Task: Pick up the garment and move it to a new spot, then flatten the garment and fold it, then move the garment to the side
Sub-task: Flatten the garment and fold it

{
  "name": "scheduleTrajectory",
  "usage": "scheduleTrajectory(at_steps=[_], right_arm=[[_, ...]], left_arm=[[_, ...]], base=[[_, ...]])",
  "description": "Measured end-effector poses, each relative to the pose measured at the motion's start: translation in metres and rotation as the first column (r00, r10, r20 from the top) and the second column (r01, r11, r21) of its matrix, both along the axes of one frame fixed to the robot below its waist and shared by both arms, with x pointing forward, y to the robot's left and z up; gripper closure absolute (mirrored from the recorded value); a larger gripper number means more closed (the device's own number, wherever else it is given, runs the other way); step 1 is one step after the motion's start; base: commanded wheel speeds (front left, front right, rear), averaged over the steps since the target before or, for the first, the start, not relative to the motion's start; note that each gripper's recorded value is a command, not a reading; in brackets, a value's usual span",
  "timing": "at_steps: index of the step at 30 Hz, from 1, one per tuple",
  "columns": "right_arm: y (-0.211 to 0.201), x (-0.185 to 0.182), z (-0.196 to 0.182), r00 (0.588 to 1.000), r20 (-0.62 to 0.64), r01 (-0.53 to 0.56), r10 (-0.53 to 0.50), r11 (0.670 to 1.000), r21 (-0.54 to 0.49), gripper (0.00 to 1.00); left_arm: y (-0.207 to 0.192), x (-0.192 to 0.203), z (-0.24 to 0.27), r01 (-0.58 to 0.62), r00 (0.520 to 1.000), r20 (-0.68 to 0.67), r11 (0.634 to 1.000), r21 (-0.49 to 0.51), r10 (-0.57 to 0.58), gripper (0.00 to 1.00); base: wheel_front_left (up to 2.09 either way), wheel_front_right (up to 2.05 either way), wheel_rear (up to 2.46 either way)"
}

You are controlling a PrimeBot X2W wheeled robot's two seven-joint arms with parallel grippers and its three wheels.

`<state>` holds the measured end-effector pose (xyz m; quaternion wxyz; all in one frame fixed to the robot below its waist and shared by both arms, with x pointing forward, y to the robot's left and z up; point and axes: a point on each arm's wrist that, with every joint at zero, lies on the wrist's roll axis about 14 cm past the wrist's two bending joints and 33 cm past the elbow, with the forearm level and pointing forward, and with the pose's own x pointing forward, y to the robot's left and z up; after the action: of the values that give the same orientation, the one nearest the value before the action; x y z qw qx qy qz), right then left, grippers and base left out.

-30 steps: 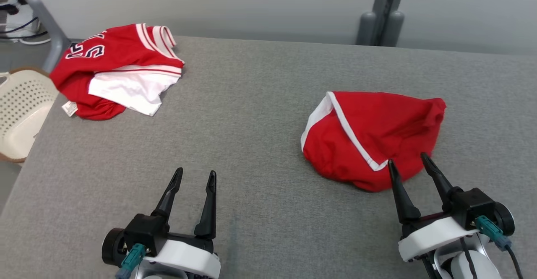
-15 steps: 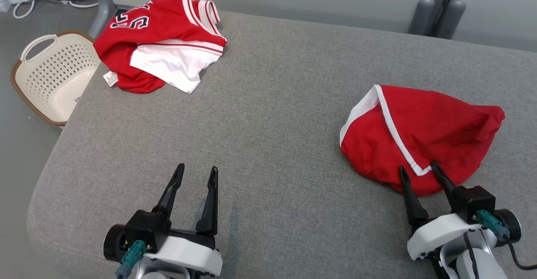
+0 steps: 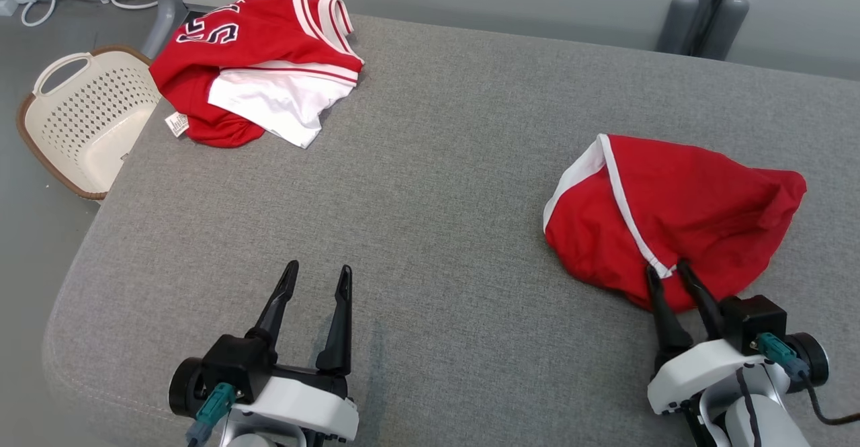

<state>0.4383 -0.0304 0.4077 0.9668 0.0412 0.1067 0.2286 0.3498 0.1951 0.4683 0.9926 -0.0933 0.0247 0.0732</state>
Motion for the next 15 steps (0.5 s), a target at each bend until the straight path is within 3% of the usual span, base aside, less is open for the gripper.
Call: scheduleTrajectory(at_steps=[5, 9, 13, 15], right_arm=[[0.007, 0.003, 0.003, 1.0, 0.009, -0.018, 0.018, 1.0, 0.007, 0.64], [0.01, 0.009, 0.013, 0.999, 0.04, -0.021, 0.02, 1.0, 0.016, 0.69], [0.012, 0.016, 0.035, 0.994, 0.108, -0.02, 0.015, 0.999, 0.041, 1.0], [0.012, 0.019, 0.05, 0.988, 0.152, -0.021, 0.012, 0.998, 0.056, 1.0]], left_arm=[[0.001, 0.001, 0.0, -0.002, 1.0, 0.0, 1.0, 0.002, 0.002, 0.0], [0.002, 0.001, -0.001, -0.005, 1.0, -0.002, 1.0, 0.002, 0.005, 0.0], [0.0, 0.002, -0.001, -0.002, 1.0, -0.002, 1.0, 0.002, 0.002, 0.0], [0.0, 0.002, 0.0, 0.0, 1.0, -0.002, 1.0, 0.001, 0.0, 0.0]], base=[[0.0, 0.0, 0.0], [0.0, 0.0, 0.0], [0.0, 0.0, 0.0], [0.0, 0.0, 0.0]])
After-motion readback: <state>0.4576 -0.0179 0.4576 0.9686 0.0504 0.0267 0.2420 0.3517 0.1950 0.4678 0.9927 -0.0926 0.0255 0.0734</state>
